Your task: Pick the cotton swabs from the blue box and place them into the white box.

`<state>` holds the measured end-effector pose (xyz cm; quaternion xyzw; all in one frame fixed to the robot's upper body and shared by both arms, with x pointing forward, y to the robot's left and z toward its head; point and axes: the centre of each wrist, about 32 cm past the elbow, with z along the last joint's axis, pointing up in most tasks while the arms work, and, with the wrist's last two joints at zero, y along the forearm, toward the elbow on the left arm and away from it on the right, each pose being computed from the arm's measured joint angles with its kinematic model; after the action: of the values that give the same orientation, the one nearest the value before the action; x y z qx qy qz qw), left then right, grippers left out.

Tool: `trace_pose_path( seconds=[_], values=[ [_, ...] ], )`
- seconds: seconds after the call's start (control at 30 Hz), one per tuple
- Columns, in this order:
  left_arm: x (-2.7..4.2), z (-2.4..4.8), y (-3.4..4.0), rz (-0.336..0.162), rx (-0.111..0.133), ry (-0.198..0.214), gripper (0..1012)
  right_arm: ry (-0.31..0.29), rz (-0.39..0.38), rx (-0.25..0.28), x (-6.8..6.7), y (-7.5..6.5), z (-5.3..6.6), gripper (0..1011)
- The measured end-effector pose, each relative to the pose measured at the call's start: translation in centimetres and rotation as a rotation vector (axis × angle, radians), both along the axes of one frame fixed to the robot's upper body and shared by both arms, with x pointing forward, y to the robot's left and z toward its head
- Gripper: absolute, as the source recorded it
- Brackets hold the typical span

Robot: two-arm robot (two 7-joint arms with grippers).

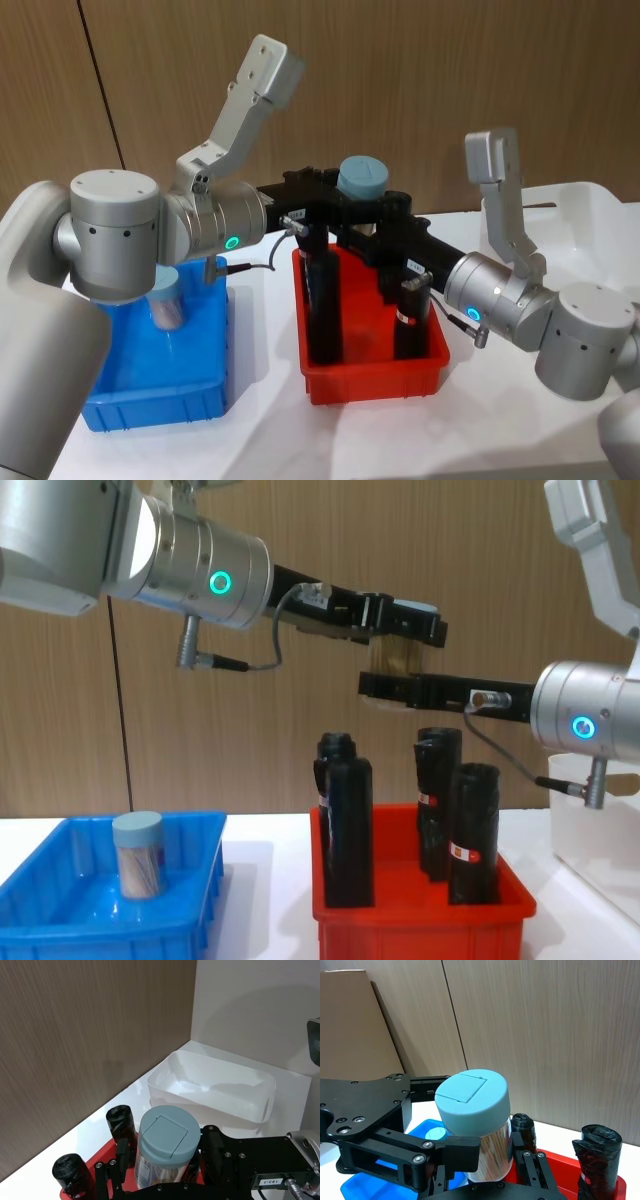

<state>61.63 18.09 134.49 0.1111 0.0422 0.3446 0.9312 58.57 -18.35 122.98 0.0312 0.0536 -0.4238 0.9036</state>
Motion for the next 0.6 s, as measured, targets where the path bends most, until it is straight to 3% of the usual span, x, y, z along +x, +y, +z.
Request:
trace_pose_path(
  seconds=[0.37, 0.6],
  values=[
    [0.00, 0.00, 0.00, 0.000, 0.000, -0.001, 1003, 0.002, -0.040, -0.016, 0.0, -0.4, -0.2, 656],
    [0.00, 0.00, 0.00, 0.000, 0.000, -0.001, 1003, 0.006, -0.103, -0.044, 0.0, -1.3, -0.7, 656]
  ],
)
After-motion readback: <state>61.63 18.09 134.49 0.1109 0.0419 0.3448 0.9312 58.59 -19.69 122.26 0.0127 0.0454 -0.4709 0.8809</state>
